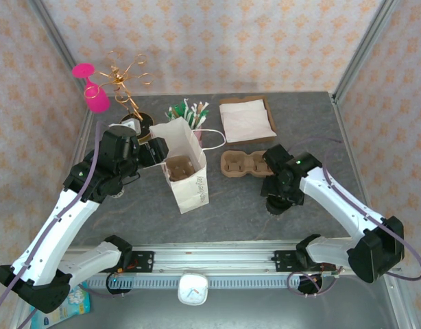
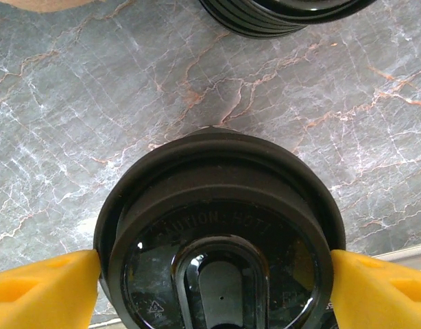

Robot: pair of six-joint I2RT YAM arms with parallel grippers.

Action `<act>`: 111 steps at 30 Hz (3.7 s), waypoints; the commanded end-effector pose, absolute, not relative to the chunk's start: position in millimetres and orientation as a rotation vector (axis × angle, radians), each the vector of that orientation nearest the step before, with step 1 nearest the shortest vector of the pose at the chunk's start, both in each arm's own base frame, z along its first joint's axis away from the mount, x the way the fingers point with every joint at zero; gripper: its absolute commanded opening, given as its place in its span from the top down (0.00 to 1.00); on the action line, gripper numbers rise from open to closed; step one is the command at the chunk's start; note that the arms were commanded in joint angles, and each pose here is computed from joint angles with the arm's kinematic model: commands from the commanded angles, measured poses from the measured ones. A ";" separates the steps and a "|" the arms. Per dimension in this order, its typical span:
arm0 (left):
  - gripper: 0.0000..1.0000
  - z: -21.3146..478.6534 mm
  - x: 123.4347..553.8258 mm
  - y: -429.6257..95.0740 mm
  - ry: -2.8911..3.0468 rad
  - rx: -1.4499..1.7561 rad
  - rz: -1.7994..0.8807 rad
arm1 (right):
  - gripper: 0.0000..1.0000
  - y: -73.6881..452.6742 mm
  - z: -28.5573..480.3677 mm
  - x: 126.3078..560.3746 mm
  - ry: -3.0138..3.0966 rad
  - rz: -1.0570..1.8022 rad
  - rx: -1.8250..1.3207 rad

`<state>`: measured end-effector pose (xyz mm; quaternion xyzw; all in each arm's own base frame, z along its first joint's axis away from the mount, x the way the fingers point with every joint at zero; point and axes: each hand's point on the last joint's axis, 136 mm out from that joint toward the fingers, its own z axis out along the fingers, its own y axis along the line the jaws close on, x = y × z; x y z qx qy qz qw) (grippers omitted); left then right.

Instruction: Pack the takeout coffee

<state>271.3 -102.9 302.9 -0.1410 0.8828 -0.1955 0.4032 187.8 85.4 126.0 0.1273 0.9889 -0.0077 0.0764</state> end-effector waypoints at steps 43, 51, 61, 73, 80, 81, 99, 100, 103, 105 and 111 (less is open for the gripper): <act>0.29 277.2 267.3 -88.6 2.368 -0.406 -0.327 | 0.35 105.0 179.3 199.3 2.899 0.038 0.227; 0.45 269.4 274.3 -82.1 2.393 -0.405 -0.230 | 0.35 132.1 196.3 195.8 2.899 0.104 0.122; 0.48 288.7 291.5 -83.7 2.347 -0.382 -0.204 | 0.36 173.3 212.4 191.3 2.890 0.193 -0.007; 0.35 283.6 303.3 -75.2 2.395 -0.434 -0.102 | 0.38 207.4 235.8 188.6 2.864 0.296 -0.112; 0.47 265.1 317.0 -83.2 2.432 -0.411 -0.127 | 0.38 211.1 247.5 191.0 2.832 0.331 -0.132; 0.52 267.2 319.2 -80.1 2.415 -0.422 -0.115 | 0.38 211.2 248.0 191.4 2.830 0.330 -0.134; 0.96 316.1 319.5 -29.2 2.238 -0.538 0.118 | 0.41 252.9 263.9 186.5 2.792 0.377 -0.269; 0.96 316.9 318.2 -27.0 2.233 -0.551 0.125 | 0.41 255.9 265.0 185.4 2.790 0.382 -0.281; 0.97 314.5 314.9 -22.4 2.232 -0.563 0.156 | 0.41 264.4 269.7 182.8 2.777 0.398 -0.309; 0.98 313.6 313.6 -21.9 2.227 -0.579 0.147 | 0.41 268.4 274.3 183.3 2.763 0.411 -0.314; 1.00 320.0 311.5 -17.9 2.173 -0.617 0.130 | 0.42 278.3 288.8 185.1 2.729 0.457 -0.337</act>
